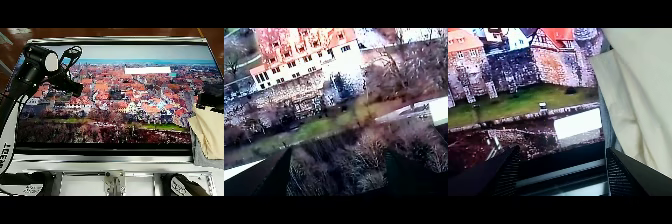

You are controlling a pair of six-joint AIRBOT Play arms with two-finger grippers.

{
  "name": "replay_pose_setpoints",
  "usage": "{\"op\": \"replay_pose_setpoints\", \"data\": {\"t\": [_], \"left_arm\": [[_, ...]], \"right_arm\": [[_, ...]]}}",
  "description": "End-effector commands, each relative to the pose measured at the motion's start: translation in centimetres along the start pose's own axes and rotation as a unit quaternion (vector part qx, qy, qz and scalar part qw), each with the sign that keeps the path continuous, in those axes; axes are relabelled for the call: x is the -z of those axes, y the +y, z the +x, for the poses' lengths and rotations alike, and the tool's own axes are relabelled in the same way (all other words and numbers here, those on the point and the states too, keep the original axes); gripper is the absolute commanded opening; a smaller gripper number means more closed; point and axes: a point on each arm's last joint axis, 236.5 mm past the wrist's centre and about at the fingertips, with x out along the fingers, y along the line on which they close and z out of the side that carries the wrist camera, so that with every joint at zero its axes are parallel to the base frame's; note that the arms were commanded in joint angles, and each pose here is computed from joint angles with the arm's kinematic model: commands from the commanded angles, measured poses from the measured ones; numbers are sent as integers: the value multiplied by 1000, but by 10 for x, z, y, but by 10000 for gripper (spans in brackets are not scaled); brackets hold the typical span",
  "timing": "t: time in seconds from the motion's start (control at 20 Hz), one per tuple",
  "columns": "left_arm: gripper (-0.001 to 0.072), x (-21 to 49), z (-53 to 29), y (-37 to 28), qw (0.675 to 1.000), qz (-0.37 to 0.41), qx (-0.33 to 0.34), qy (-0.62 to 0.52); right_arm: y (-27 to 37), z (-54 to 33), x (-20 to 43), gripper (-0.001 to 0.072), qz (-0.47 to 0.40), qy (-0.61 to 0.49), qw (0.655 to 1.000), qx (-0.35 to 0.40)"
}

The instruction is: Fold the shirts.

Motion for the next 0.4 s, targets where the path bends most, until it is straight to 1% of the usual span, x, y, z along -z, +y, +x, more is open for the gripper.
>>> {"op": "replay_pose_setpoints", "data": {"t": [0.0,0.35], "left_arm": [[695,-5,1,2,1000,-2,-4,-10],[694,-5,1,3,1000,-2,-3,-10]], "right_arm": [[4,1,0,633,-7,3,1000,2],[4,1,0,634,-7,3,1000,1]]}}
